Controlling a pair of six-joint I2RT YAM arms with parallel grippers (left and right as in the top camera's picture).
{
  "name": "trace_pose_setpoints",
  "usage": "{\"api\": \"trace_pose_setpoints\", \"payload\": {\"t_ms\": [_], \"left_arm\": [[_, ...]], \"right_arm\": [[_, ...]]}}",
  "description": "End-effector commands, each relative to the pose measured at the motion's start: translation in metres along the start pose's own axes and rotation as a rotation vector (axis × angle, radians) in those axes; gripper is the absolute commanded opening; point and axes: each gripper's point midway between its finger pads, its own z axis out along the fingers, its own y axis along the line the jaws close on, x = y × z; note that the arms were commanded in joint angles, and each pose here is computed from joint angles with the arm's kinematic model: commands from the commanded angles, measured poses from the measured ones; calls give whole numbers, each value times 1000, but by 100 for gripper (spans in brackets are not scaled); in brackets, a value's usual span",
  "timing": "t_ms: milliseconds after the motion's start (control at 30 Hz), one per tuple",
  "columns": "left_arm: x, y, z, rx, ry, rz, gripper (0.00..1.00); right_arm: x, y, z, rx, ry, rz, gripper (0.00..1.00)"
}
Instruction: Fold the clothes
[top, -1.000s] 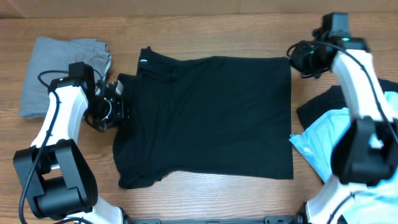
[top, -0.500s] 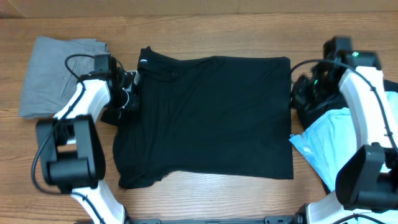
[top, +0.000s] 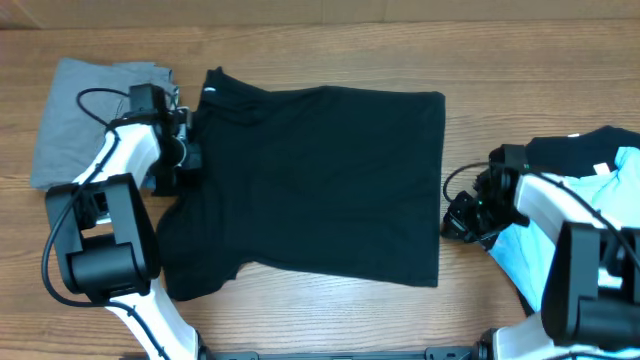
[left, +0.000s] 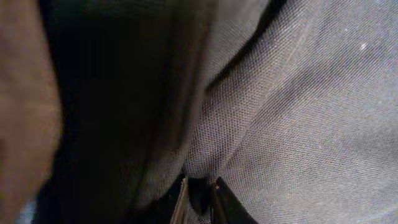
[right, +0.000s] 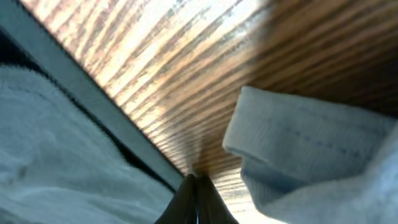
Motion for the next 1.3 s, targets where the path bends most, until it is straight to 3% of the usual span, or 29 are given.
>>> {"api": "trace_pose_setpoints", "payload": {"t_ms": [0,100,233,333,433,567,600,767,867,1000,1267], "left_arm": [[11,12,15,-19,54,-32,20],[12,11,14,-18,56,-32,22],[12,6,11,10,60,-14,28],[6,-1,4,51,52,-11,32],[-1,-6,-4,74,45,-8,34],[-15,-19,-23,136,26,17,40],[-23,-25,-34,164,16,34,47],[-35,-31,-55,191,7,49,50],[-35,-32,-59,192,16,47,50],[-28,-33,-59,194,41,67,50],[-25,-35,-59,196,52,71,50]], "right_arm": [[12,-38,26,128,16,113,4],[9,-37,22,137,3,103,4],[0,2,1,-7,-7,-122,5],[-6,33,-25,-114,-53,-254,18],[-6,38,-28,-137,-57,-266,25],[-6,36,-22,-138,-59,-271,28],[-5,37,-19,-139,-62,-280,28],[0,38,-8,-126,-65,-315,32],[8,39,3,-120,-60,-348,32],[8,34,10,-64,-79,-351,4],[-5,14,-8,65,-111,-265,4]]}}
